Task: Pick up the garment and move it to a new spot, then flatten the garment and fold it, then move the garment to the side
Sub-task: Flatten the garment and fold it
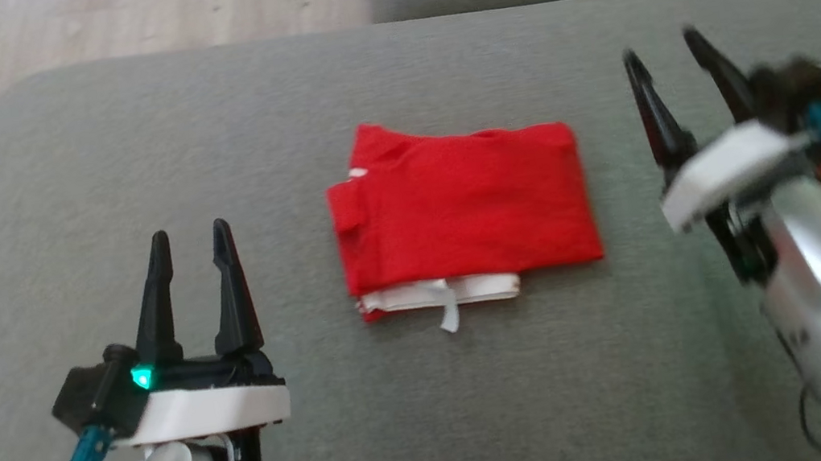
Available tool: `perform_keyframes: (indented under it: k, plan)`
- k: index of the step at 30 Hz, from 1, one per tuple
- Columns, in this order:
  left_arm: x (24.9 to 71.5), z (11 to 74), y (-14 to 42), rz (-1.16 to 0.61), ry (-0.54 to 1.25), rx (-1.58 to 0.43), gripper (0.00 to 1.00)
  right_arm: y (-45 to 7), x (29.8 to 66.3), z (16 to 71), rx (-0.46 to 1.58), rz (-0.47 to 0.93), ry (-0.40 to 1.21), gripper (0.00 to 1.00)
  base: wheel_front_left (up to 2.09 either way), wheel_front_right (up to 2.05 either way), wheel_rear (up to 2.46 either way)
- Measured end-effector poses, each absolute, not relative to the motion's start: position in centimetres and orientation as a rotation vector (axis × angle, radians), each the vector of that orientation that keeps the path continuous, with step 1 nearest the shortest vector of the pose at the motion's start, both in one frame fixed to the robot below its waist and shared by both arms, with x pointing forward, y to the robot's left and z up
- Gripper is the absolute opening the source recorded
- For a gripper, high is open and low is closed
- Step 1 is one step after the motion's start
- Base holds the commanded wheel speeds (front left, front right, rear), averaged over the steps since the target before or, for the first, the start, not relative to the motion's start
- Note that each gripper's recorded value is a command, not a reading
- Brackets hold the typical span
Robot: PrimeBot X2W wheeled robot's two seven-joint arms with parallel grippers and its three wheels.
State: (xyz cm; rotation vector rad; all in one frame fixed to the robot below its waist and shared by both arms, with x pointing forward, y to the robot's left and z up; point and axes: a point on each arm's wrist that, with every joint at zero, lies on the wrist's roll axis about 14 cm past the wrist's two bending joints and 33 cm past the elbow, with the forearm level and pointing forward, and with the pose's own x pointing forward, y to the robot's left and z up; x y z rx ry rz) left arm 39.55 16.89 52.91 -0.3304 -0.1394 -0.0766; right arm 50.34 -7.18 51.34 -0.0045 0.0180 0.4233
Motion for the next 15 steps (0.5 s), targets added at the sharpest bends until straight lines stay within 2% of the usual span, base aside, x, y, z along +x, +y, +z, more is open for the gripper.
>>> perform_keyframes:
  k: [9,15]
  plan:
    - [40.8,53.1,14.5,-0.148,-0.140,-0.298,1.00,-13.1,45.2,50.8,0.006,0.226,-0.049,1.00,0.00,0.00,0.00]
    - [39.9,51.8,14.3,-0.144,-0.103,-0.309,1.00,-15.3,41.2,48.5,0.008,0.155,0.003,1.00,0.00,0.00,0.00]
